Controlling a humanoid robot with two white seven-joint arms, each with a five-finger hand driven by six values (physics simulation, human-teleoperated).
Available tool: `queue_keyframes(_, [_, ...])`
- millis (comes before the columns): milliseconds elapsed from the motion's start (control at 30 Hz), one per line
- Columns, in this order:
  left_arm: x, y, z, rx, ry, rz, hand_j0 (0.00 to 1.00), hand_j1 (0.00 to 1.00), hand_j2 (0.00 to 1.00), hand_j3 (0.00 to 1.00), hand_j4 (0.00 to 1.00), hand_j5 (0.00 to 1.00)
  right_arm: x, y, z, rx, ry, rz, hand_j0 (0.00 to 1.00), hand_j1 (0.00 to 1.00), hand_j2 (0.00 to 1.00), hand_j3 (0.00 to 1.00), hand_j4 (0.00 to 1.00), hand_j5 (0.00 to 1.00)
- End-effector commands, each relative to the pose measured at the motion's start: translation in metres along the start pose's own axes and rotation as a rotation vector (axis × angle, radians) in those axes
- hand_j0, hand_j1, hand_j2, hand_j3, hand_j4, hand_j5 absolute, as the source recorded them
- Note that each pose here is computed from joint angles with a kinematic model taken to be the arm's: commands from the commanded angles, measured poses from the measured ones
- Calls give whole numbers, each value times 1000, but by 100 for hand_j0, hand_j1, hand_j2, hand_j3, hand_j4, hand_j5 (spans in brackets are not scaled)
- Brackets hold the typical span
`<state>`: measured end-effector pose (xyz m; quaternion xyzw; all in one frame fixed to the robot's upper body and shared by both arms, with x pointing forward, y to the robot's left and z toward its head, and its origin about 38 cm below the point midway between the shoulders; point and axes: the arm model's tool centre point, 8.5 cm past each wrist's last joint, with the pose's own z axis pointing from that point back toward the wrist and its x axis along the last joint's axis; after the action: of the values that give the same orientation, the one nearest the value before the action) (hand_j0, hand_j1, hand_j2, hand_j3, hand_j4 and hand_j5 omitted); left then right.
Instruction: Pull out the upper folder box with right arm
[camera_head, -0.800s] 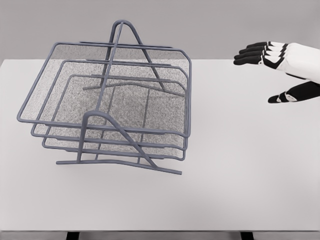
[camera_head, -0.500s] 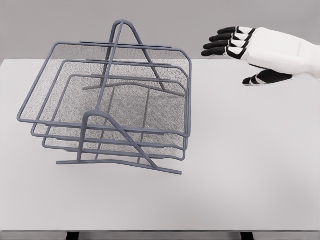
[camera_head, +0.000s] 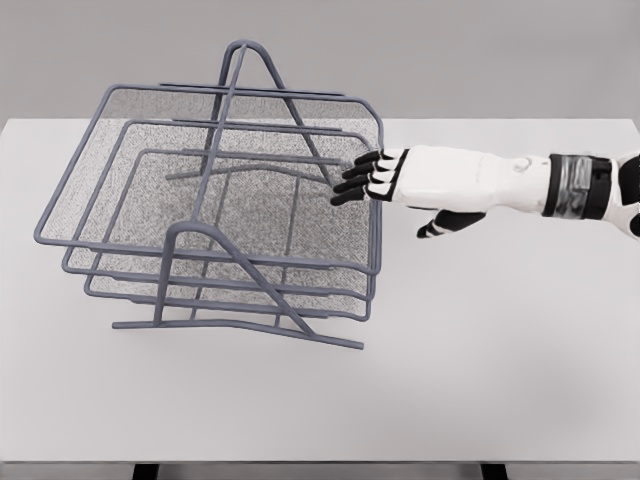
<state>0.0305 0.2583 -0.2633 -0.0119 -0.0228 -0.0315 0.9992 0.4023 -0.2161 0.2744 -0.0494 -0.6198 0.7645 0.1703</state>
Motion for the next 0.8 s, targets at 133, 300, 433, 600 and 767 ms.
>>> queue_keyframes(133, [0, 0, 0, 0, 0, 0, 100, 100, 100, 100, 100, 100, -7, 16, 3, 30, 30, -28, 100, 100, 100, 100, 100, 100])
queue_keyframes(300, [0, 0, 0, 0, 0, 0, 100, 100, 100, 100, 100, 100, -7, 26, 7, 56, 41, -35, 100, 100, 100, 100, 100, 100])
queue_keyframes(433, [0, 0, 0, 0, 1, 0, 100, 100, 100, 100, 100, 100, -7, 34, 15, 86, 62, -36, 100, 100, 100, 100, 100, 100])
queue_keyframes(600, [0, 0, 0, 0, 1, 0, 100, 100, 100, 100, 100, 100, -4, 26, 26, 94, 72, -9, 100, 100, 100, 100, 100, 100])
queue_keyframes(767, [0, 0, 0, 0, 0, 0, 100, 100, 100, 100, 100, 100, -3, 27, 35, 114, 85, -4, 100, 100, 100, 100, 100, 100])
